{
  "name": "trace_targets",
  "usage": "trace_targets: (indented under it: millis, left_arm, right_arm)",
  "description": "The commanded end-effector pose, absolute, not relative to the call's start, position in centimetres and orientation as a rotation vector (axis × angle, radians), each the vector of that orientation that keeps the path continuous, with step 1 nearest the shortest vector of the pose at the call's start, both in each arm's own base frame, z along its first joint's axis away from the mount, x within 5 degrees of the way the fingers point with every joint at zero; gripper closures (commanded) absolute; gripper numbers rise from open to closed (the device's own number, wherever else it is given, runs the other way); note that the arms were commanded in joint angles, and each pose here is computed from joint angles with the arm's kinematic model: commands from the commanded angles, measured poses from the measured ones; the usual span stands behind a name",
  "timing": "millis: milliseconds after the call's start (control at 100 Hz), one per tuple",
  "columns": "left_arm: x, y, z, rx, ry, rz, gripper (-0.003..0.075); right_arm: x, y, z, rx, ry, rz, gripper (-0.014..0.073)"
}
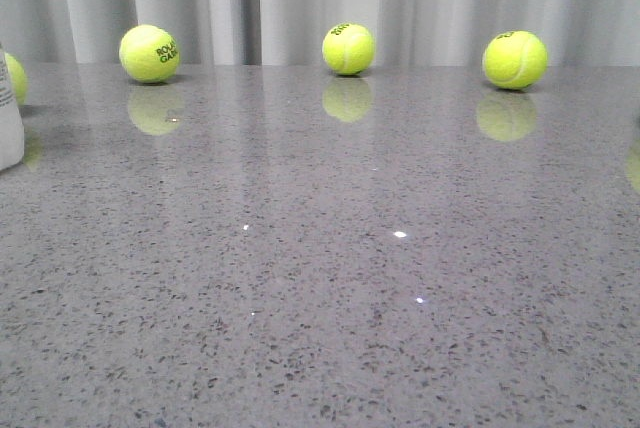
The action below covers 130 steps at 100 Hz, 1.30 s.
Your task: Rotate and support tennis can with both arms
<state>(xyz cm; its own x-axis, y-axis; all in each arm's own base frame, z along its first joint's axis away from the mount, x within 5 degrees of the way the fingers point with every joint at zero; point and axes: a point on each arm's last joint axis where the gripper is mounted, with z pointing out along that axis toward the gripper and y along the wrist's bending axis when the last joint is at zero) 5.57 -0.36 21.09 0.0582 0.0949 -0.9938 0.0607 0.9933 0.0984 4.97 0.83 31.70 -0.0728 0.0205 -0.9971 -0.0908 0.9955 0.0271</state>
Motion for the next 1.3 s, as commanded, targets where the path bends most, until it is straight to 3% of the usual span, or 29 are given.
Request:
trace_targets:
  millis: [0,240,950,1290]
  left_arm:
    - [5.4,-0.4,20.4,0.111,1.447,0.015,0.0741]
    - [5.4,-0.4,20.4,0.111,1.447,0.015,0.0741]
    - [5.4,-0.4,20.4,0.111,1.447,0.015,0.0741]
    - [5.4,-0.4,20.4,0.111,1.447,0.015,0.0741]
  right_arm:
    - [5.0,0.7,33.1,-0.036,1.555,0.080,0.0663]
    - [4.7,0.6,32.4,-0.016,1.524,0.088,0.0663]
    - [5.2,0.1,22.1,0.112,1.377,0.144,0.0663]
    - [5.2,0.1,22.1,0.108,1.362,0.145,0.0663]
